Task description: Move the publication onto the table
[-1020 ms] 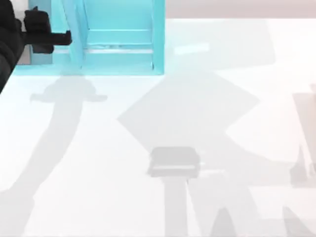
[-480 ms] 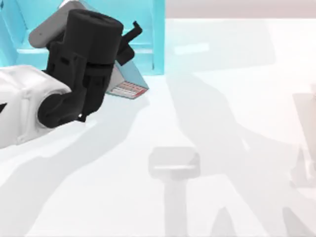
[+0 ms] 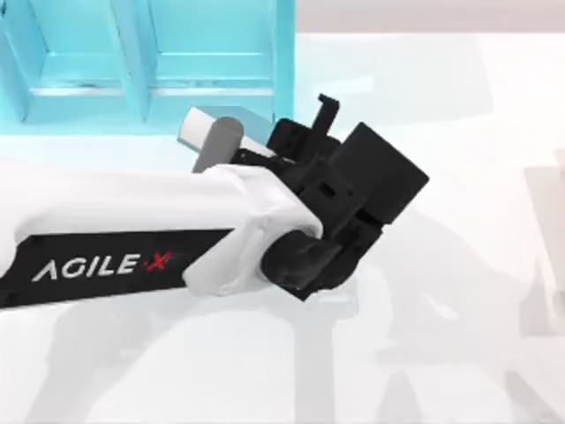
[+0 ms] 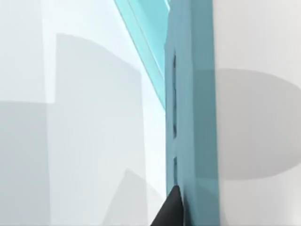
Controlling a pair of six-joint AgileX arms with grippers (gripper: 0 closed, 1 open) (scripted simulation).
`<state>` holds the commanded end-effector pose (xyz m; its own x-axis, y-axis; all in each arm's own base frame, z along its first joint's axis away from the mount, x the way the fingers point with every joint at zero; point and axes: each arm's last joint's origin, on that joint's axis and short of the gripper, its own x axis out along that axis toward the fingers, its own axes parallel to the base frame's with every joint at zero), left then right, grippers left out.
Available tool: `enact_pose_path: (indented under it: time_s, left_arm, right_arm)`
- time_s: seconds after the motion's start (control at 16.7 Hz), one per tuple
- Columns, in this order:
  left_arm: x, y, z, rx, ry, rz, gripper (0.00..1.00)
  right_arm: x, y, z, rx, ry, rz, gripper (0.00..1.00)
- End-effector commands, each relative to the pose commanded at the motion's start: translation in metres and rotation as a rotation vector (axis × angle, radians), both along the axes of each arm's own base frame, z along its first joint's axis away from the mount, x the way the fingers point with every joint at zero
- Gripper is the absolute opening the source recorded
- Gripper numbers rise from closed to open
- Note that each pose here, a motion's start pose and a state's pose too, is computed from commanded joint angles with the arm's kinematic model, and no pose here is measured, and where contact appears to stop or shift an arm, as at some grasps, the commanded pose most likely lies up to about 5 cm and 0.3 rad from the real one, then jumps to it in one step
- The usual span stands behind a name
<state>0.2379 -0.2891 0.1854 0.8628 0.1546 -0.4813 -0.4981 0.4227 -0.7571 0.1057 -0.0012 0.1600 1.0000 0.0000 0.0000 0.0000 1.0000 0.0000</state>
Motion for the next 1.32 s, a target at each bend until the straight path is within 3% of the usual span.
enact_pose_path:
  time_s: [0.3, 0.66, 1.32]
  left_arm:
    - [-0.035, -0.050, -0.030, -0.181, -0.149, 0.164, 0.00]
    - [-0.065, -0.082, -0.049, -0.340, -0.312, 0.234, 0.00]
    - [-0.071, -0.085, -0.050, -0.359, -0.329, 0.239, 0.00]
  right_arm:
    - [0.000, 0.000, 0.000, 0.000, 0.000, 0.000, 1.00]
    - [0.000, 0.000, 0.000, 0.000, 0.000, 0.000, 1.00]
    - [0.000, 0.000, 0.000, 0.000, 0.000, 0.000, 1.00]
